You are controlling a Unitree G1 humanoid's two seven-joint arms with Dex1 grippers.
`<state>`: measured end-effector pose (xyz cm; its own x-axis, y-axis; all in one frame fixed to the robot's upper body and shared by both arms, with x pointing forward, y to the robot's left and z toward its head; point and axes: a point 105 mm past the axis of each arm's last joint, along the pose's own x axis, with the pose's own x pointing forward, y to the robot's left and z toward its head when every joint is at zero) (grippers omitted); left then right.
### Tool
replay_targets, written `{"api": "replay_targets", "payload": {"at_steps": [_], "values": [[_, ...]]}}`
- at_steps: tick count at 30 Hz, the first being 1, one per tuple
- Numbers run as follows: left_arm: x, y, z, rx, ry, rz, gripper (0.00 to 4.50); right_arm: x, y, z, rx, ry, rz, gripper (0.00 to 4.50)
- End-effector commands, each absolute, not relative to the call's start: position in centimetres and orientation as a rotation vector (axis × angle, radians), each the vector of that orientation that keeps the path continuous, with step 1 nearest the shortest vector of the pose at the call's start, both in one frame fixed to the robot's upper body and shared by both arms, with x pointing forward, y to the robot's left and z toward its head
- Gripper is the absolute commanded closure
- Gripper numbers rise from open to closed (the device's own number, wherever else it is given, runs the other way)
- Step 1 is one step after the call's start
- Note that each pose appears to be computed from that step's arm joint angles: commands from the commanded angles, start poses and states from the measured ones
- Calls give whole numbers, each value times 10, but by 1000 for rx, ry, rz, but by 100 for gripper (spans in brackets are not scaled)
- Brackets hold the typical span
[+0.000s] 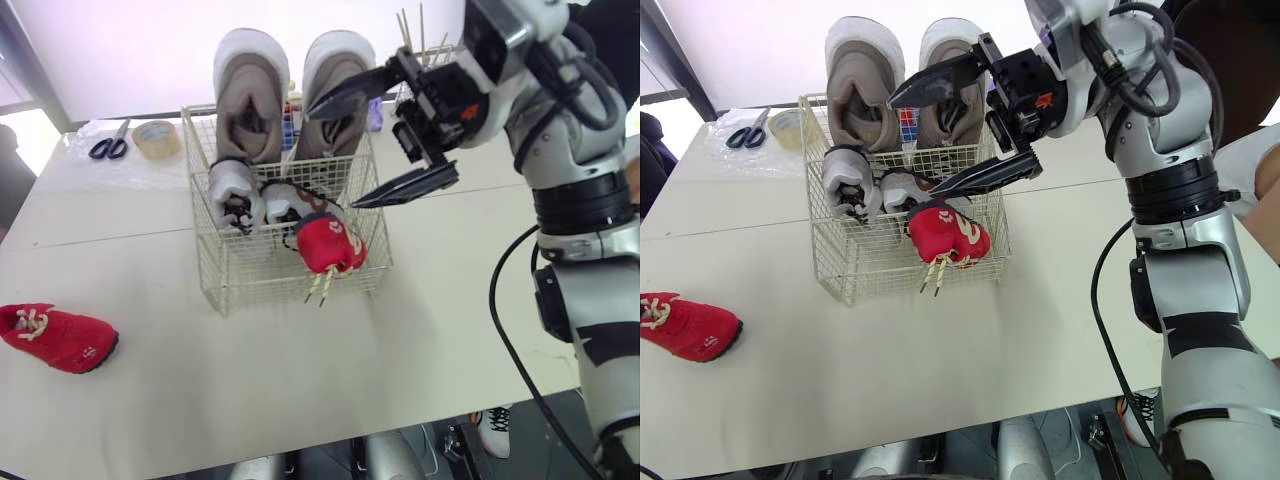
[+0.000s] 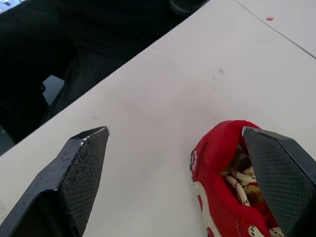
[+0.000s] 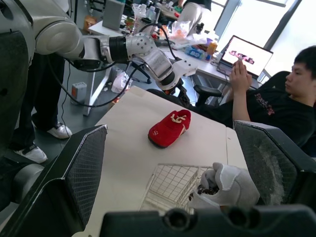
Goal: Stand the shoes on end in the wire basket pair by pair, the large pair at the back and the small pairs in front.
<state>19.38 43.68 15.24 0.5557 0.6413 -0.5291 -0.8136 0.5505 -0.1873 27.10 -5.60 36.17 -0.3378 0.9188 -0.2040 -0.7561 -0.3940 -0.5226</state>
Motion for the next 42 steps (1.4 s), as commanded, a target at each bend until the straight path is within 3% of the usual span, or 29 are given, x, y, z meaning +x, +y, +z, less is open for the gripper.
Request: {"api": "replay_targets", "payload": {"at_steps": [1, 10, 13, 20, 21, 27, 31, 36, 42], "values": [[207, 432, 140, -463, 451, 848, 0, 264, -61, 372, -608, -452, 1887, 2], [219, 423, 109, -524, 521, 831, 0, 264, -63, 374, -620, -445, 1856, 2], [218, 426, 105, -530, 527, 850, 77, 264, -64, 374, -624, -443, 1847, 0], [226, 437, 127, -466, 464, 848, 427, 266, -65, 373, -636, -442, 1822, 0], [231, 437, 137, -425, 440, 827, 440, 266, -65, 373, -638, -441, 1819, 0], [291, 385, 262, -209, -33, 457, 440, 270, -68, 374, -623, -438, 1772, 0], [302, 312, 339, -152, -389, 127, 440, 273, -79, 367, -580, -391, 1706, 0], [283, 219, 383, -92, -671, -265, 440, 276, -92, 363, -508, -366, 1582, 0], [269, 165, 385, -36, -732, -492, 440, 275, -101, 358, -471, -336, 1490, 0]]}}
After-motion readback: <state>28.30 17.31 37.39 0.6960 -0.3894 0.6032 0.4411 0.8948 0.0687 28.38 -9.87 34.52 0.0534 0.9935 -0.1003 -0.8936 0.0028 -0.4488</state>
